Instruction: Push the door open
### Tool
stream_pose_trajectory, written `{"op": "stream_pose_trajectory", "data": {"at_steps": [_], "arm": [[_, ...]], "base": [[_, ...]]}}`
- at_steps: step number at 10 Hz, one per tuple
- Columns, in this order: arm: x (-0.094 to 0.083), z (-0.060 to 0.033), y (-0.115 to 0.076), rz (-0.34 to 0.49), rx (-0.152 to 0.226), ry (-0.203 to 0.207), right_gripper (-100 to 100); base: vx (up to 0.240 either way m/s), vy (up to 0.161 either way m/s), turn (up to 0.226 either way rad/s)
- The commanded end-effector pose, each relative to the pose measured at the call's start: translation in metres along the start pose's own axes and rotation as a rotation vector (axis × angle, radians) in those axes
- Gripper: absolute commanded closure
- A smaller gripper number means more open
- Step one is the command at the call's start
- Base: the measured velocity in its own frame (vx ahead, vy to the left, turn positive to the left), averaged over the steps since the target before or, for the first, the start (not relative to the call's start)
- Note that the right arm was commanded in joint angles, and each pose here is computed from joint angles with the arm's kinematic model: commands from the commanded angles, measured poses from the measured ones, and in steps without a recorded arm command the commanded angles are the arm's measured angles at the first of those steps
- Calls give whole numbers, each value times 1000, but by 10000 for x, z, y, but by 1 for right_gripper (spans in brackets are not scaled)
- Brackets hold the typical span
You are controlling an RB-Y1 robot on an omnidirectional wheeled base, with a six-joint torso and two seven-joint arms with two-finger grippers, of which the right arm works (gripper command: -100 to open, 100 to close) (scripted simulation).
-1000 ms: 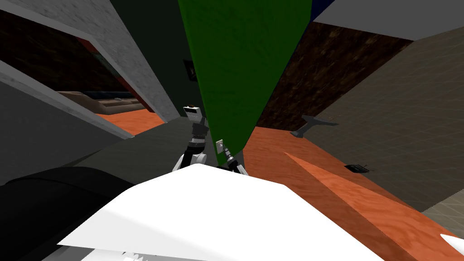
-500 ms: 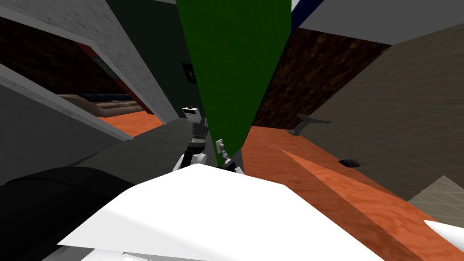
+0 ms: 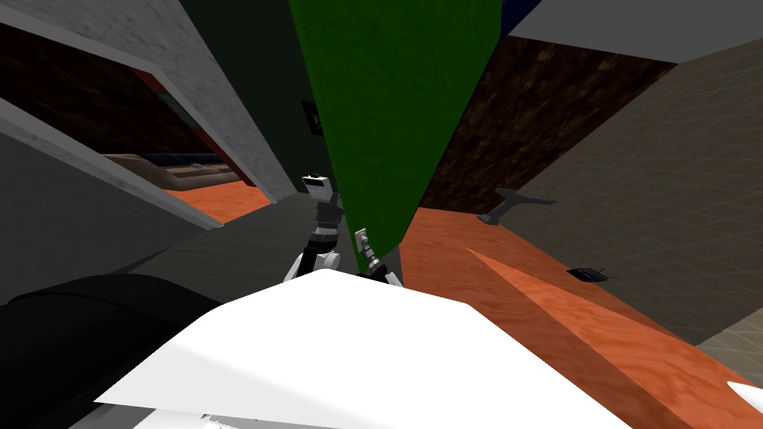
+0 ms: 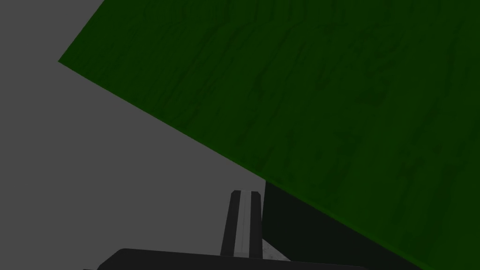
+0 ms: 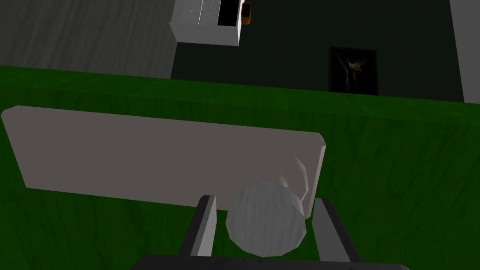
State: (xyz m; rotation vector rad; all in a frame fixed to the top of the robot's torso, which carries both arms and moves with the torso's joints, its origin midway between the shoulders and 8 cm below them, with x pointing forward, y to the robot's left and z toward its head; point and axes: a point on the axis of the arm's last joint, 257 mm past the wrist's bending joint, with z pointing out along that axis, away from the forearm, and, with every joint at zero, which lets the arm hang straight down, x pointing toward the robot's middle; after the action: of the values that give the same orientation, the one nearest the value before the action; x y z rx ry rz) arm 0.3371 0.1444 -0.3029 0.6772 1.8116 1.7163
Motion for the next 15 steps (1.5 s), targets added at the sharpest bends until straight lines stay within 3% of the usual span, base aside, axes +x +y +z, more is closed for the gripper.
{"op": "stream_pose_trajectory", "data": {"at_steps": [1,5,6,12,15], "arm": [[0,-4,-2,0,-1,0,100],[0,-4,-2,0,-1,0,100],[11,-66,-44,1,2,12,-100],[147,-105,60,45,-33,42,-100],[111,-117,3,24,-19,42,-100]], "base": [[-14,-9,3],[-6,-7,0],[25,-114,9],[-72,-146,21],[-2,-17,79]]}}
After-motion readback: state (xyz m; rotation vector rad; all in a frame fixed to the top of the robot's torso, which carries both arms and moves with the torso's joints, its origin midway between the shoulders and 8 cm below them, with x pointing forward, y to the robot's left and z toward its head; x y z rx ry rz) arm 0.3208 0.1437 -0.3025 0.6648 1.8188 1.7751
